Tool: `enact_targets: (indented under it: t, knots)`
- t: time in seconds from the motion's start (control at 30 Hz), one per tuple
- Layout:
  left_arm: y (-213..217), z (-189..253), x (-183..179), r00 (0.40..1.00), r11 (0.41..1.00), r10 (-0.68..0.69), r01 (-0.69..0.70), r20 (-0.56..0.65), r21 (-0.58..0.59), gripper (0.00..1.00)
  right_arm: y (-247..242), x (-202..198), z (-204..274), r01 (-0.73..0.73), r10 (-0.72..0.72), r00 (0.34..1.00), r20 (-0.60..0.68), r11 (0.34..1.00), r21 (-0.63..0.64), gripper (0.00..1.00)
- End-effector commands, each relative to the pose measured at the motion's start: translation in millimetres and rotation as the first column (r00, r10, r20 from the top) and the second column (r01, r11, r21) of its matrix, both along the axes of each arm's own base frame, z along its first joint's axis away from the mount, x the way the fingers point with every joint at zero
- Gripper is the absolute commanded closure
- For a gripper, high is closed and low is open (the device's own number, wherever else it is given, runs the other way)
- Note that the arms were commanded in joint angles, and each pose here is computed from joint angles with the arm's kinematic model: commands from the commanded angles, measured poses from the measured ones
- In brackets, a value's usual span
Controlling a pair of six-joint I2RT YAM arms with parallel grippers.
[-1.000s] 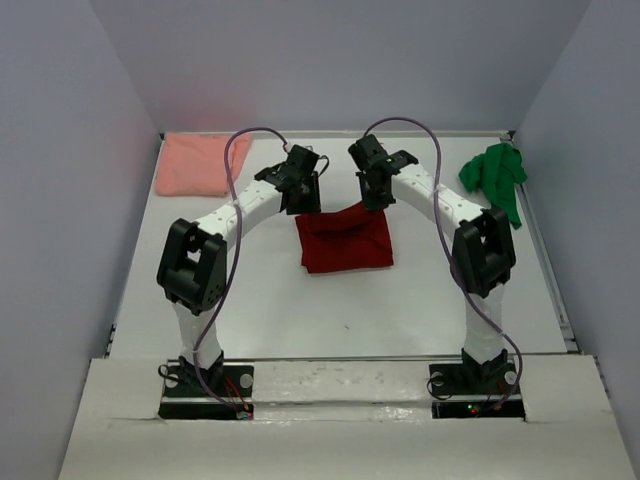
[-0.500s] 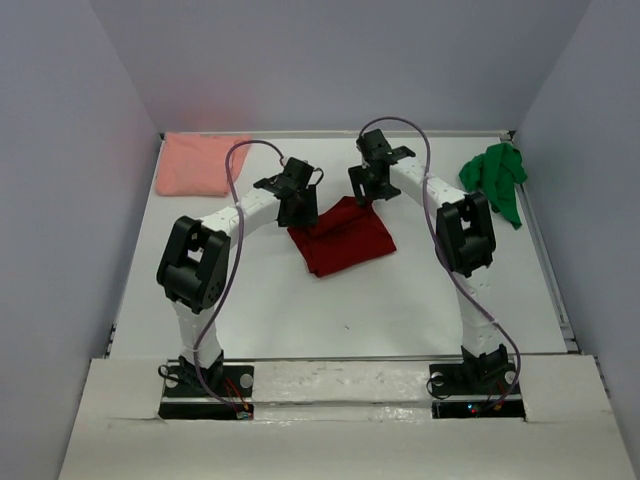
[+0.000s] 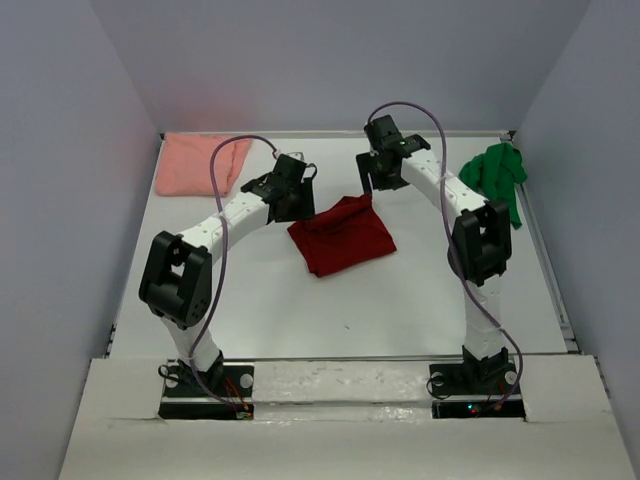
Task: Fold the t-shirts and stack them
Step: Fold the tshirt
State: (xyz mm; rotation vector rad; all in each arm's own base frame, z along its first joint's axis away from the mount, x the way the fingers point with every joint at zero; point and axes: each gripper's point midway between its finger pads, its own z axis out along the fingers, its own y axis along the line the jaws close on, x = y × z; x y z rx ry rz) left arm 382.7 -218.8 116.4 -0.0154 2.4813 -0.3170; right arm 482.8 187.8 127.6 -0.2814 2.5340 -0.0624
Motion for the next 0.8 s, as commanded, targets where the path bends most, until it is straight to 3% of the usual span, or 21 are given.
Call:
enact_targets:
  t: [0.0, 0.1, 0.17, 0.2, 0.23, 0.5, 0.77]
  knots:
    - [-12.2, 16.8, -5.3, 0.998, 0.998, -0.051, 0.052, 0.039, -0.023, 0.39, -12.4, -31.5, 14.0, 0.052, -0.052, 0.999, -0.003, 0.999, 0.016, 0.30]
    - [-18.3, 18.4, -8.0, 0.997, 0.998, -0.067, 0.068, 0.043, -0.018, 0.39, -12.2, -43.7, 14.9, 0.057, -0.057, 0.998, 0.007, 0.997, 0.059, 0.37]
    - [-17.4, 17.9, -8.6, 0.997, 0.998, -0.063, 0.063, 0.042, 0.002, 0.39, -7.8, -51.1, 15.0, 0.026, -0.027, 1.000, 0.003, 0.995, 0.093, 0.56]
    - [-18.3, 19.4, -9.7, 0.997, 0.998, -0.061, 0.061, 0.044, 0.012, 0.39, -9.0, -52.7, 14.1, 0.030, -0.031, 1.000, 0.007, 0.995, 0.094, 0.74]
    - [-18.9, 19.0, -11.6, 0.997, 0.998, -0.062, 0.061, 0.043, 0.022, 0.39, -10.2, -55.2, 9.8, 0.029, -0.029, 1.000, 0.002, 0.996, 0.090, 1.00]
    - [-12.4, 14.1, -16.6, 0.999, 0.998, -0.002, -0.001, 0.042, 0.068, 0.42, 5.2, -43.2, -15.5, -0.012, 0.017, 0.999, -0.048, 0.994, 0.106, 1.00]
    - [-23.8, 10.8, -20.2, 0.999, 0.998, -0.035, 0.033, 0.029, 0.060, 0.44, 35.2, -12.1, -31.2, -0.072, 0.082, 0.995, -0.053, 0.983, 0.169, 1.00]
